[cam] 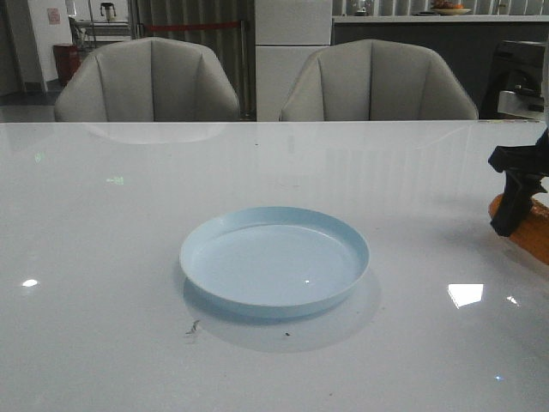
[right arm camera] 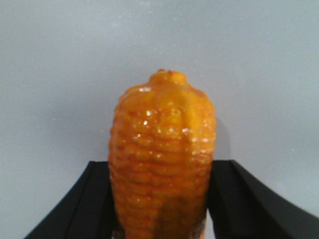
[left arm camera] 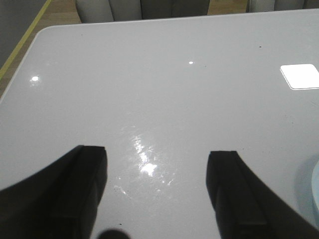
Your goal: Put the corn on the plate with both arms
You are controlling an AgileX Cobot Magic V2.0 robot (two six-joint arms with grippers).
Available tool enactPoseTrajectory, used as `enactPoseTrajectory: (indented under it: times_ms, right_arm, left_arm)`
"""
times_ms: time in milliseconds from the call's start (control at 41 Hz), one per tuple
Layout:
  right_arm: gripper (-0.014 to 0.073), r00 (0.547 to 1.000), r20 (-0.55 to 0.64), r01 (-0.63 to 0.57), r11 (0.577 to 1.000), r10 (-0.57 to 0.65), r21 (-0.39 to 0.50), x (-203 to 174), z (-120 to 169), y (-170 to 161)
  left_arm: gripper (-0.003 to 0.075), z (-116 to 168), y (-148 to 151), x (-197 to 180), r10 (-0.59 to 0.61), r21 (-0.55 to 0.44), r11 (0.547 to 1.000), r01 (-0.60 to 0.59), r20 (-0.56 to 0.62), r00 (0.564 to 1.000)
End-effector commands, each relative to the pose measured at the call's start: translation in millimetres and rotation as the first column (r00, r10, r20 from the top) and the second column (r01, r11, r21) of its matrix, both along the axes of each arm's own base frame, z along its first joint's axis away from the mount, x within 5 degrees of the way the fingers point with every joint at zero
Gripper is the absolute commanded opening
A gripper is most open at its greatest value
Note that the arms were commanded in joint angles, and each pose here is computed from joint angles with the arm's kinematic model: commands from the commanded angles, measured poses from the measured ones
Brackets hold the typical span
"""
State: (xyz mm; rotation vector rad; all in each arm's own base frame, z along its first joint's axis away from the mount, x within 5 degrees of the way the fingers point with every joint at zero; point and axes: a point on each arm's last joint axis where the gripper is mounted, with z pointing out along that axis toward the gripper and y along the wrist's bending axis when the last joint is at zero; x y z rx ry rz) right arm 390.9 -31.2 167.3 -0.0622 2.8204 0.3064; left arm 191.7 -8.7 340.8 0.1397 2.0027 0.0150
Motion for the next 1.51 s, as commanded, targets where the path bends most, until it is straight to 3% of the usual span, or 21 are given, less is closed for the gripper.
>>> enactPoseTrajectory:
  times_ms: [0, 244, 390, 536, 877, 1169, 1291, 1486]
  right_arm:
    - [0.0066, 0.995, 0.095, -0.019, 1.000, 0.018, 0.005, 9.2, 46.0, -0.1]
    - [0.0066, 0.961, 0.266, -0.091, 0.994, 0.073, 0.054, 30.2, 121.6, 22.4]
    - [0.0066, 0.907, 0.381, -0.206, 0.978, 0.178, 0.033, 33.8, 166.7, 64.7]
    - [0.0066, 0.851, 0.431, -0.340, 0.940, 0.298, 0.021, 28.2, 185.0, 121.9]
    - [0.0066, 0.762, 0.356, -0.585, 0.811, 0.540, 0.022, 4.3, 147.6, 241.1]
    - [0.0083, 0.757, 0.120, -0.650, 0.758, 0.642, 0.049, 4.5, 86.2, 259.4]
    - [0.0205, 0.756, 0.092, -0.653, 0.756, 0.648, 0.046, 6.3, 76.8, 259.5]
    - [0.0607, 0.764, 0.134, -0.640, 0.768, 0.631, 0.031, 10.8, 77.2, 260.8]
  left_arm:
    - [0.0488, 18.2, 0.6, -0.1, 0.011, -0.018, 1.000, -0.009, 0.114, 0.993]
    - [0.0488, 18.2, 0.6, -0.1, 0.011, -0.018, 1.000, -0.009, 0.114, 0.993]
    - [0.0488, 18.3, 0.4, -0.1, 0.012, -0.024, 1.000, -0.009, 0.116, 0.993]
    - [0.0488, 18.9, 0.4, 0.1, 0.012, -0.026, 1.000, -0.009, 0.122, 0.993]
    - [0.0488, 18.9, 0.3, 0.1, 0.013, -0.031, 0.999, -0.009, 0.121, 0.993]
    - [0.0488, 18.9, 0.1, 0.1, 0.014, -0.037, 0.999, -0.009, 0.121, 0.993]
    - [0.0488, 18.9, 0.1, 0.1, 0.014, -0.037, 0.999, -0.009, 0.121, 0.993]
    - [0.0488, 18.9, 0.1, 0.1, 0.014, -0.037, 0.999, -0.009, 0.121, 0.993]
